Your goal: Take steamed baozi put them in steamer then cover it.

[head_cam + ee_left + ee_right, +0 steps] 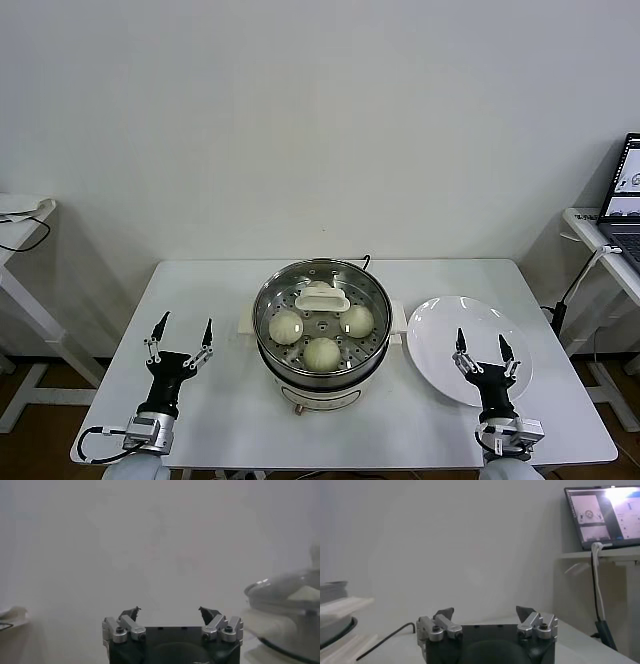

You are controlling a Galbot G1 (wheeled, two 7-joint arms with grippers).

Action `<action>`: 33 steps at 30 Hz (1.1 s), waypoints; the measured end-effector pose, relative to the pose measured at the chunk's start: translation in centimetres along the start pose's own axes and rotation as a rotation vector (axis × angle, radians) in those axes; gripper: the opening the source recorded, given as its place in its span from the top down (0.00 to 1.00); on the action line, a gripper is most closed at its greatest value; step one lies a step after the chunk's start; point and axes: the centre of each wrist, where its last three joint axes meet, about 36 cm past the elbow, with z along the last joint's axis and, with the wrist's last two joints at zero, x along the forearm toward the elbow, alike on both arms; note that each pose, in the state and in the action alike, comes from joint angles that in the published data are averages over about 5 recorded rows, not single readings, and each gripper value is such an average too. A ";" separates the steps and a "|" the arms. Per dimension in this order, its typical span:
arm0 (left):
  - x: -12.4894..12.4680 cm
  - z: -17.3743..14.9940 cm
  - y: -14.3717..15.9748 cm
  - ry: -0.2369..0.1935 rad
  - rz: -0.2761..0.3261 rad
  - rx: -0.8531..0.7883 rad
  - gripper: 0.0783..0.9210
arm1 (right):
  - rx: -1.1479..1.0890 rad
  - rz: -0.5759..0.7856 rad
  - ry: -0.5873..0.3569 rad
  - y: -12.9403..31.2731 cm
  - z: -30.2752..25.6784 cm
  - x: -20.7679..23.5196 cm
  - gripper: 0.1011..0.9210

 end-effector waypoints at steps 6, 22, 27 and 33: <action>0.5 0.3 -0.1 0.003 0.006 -0.003 0.12 | 0.004 -0.001 -0.005 0.0 0.0 0.1 0.12; 1.0 0.8 0.1 -0.001 0.009 -0.012 0.12 | 0.012 0.004 0.005 0.1 0.4 0.3 0.12; 1.2 0.8 0.1 -0.001 0.013 -0.018 0.12 | 0.014 0.005 0.007 0.1 0.5 0.3 0.12; 1.2 0.9 0.1 0.000 0.015 -0.025 0.12 | 0.015 0.005 0.007 0.0 0.5 0.2 0.12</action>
